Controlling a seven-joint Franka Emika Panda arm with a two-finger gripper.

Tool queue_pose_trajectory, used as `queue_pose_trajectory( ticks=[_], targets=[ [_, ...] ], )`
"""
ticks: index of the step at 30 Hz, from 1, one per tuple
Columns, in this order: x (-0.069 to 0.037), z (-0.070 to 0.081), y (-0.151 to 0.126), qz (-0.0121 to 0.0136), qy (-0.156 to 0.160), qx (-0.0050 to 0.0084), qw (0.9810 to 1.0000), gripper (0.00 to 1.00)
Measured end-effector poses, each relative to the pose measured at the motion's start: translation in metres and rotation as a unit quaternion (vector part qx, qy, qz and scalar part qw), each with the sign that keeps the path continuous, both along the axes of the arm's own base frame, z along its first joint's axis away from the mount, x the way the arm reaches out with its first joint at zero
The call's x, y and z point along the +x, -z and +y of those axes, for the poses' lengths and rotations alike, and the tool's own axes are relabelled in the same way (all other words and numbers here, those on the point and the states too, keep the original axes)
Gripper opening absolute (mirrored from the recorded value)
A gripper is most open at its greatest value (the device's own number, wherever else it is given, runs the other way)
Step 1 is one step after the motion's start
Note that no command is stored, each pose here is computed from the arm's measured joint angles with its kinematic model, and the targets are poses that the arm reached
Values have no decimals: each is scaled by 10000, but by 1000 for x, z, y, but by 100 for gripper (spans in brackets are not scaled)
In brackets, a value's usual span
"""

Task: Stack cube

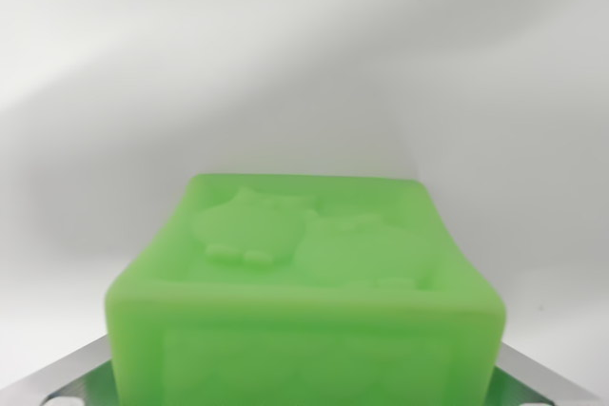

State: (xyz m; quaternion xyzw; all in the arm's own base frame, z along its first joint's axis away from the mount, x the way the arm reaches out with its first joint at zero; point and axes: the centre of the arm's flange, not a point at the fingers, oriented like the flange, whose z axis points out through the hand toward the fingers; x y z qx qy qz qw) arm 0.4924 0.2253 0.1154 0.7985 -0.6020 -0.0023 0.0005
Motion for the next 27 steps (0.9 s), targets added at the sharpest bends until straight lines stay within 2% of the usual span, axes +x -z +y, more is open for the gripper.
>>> queue_pose_trajectory(
  ticks=[12, 27],
  targets=[
    [1, 0, -6, -17, 0, 3, 10000, 0],
    [1, 0, -29, -29, -5, -6, 10000, 0]
  ],
)
